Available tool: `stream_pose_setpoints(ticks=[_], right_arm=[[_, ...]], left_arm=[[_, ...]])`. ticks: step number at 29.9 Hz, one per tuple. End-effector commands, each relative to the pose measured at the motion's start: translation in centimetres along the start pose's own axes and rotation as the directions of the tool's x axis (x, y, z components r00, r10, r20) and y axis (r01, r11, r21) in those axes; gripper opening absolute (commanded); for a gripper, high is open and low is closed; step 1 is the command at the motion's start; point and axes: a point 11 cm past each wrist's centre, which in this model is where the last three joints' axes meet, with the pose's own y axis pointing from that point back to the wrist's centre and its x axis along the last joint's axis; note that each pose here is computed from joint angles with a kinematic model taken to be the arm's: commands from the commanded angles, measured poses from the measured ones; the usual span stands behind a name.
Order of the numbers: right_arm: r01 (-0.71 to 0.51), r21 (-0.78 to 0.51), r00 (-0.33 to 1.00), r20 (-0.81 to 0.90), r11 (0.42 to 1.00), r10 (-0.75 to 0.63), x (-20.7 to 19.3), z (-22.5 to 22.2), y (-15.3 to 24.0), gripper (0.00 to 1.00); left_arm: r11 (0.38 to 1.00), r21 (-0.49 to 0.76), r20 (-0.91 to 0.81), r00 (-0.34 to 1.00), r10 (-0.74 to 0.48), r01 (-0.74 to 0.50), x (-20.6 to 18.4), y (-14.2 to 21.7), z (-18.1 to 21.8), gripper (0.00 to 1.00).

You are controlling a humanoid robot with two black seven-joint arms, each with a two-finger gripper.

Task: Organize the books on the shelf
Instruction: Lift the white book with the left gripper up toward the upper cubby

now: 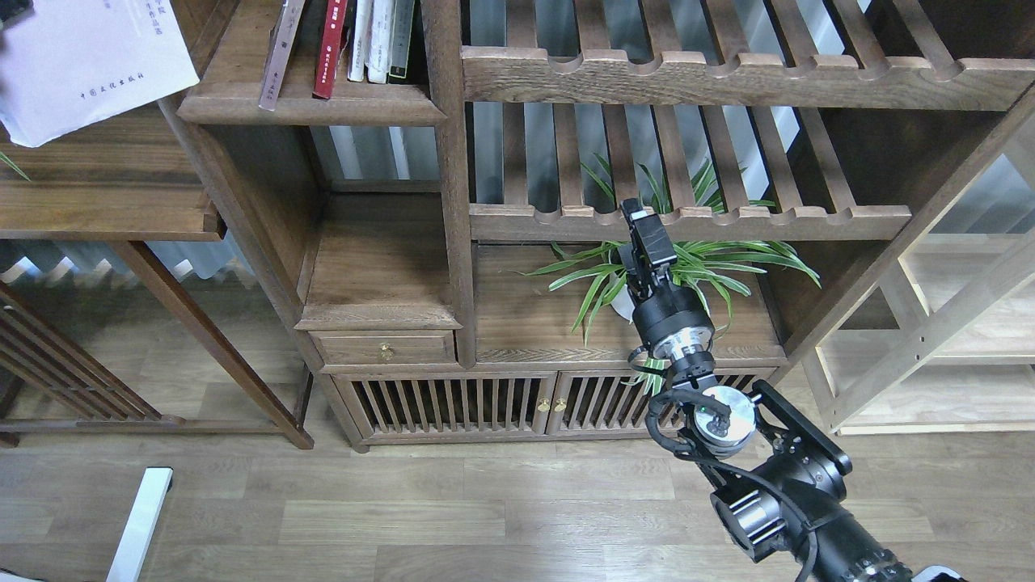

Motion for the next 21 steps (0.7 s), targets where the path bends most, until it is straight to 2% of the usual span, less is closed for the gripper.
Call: stream_pose_setpoints(ticks=[1, 11, 21], right_arm=[[0.008, 0.0, 1.0, -0.001, 1.0, -0.008, -0.3, 0.0, -0.2, 0.99], [0.012, 0.001, 1.0, 0.001, 1.0, -0.012, -0.4, -0.1, -0.3, 0.99], [0.022, 0.004, 1.0, 0.005, 1.0, -0.022, -0.6, -0.1, -0.4, 0.99]], left_arm=[[1.0, -0.01, -0.009, 1.0, -0.007, 0.007, -0.1, -0.2, 0.0, 0.07], [0.994, -0.109, -0.052, 0.999, -0.002, -0.003, -0.4, -1.2, 1.5, 0.02], [0.993, -0.089, -0.061, 0.996, 0.069, -0.075, 1.2, -2.0, 0.8, 0.02]])
